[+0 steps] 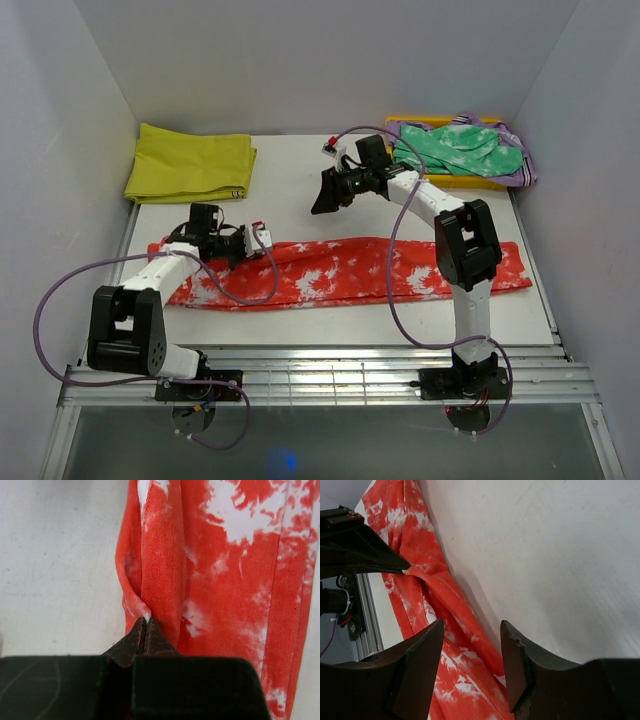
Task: Fold and stack the trousers
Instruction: Fold the trousers
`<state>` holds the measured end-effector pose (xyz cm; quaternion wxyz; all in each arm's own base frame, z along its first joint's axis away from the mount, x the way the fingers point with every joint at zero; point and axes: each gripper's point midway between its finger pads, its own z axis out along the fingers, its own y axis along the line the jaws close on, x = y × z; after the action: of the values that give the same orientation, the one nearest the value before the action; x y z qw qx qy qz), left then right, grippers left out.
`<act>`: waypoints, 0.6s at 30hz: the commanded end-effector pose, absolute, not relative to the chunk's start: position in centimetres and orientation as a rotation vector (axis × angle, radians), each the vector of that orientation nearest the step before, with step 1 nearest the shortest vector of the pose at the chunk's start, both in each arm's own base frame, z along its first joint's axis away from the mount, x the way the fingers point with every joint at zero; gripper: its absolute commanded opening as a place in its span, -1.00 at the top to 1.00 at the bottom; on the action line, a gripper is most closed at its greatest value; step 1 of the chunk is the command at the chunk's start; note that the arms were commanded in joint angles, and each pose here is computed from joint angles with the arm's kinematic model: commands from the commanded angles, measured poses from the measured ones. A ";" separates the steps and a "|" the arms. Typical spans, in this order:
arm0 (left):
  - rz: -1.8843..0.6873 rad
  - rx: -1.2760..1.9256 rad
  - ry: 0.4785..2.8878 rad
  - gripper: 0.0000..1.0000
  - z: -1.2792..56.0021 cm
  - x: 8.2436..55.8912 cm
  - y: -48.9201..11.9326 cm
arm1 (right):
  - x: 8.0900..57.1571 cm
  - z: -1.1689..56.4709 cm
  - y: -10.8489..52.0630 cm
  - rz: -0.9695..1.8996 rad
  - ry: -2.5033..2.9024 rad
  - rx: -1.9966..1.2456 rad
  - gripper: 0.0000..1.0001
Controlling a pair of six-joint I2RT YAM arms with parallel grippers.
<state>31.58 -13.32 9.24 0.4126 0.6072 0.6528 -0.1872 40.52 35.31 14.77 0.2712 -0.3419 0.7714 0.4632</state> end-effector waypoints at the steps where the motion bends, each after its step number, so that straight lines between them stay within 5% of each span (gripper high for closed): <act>1: -0.267 1.575 1.515 1.00 9.6 32.1 -13.1 | 36.5 15.6 37.1 1.333 2.038 -1.009 -0.08; 18: -0.066 1.423 1.476 1.00 8.8 33.0 -12.0 | 30.5 10.4 42.5 1.433 2.131 -1.111 -0.32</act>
<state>32.28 -12.14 7.47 0.4941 0.6055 0.6223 -0.0451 30.45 41.61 11.03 0.1742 -0.3977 0.7495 0.4997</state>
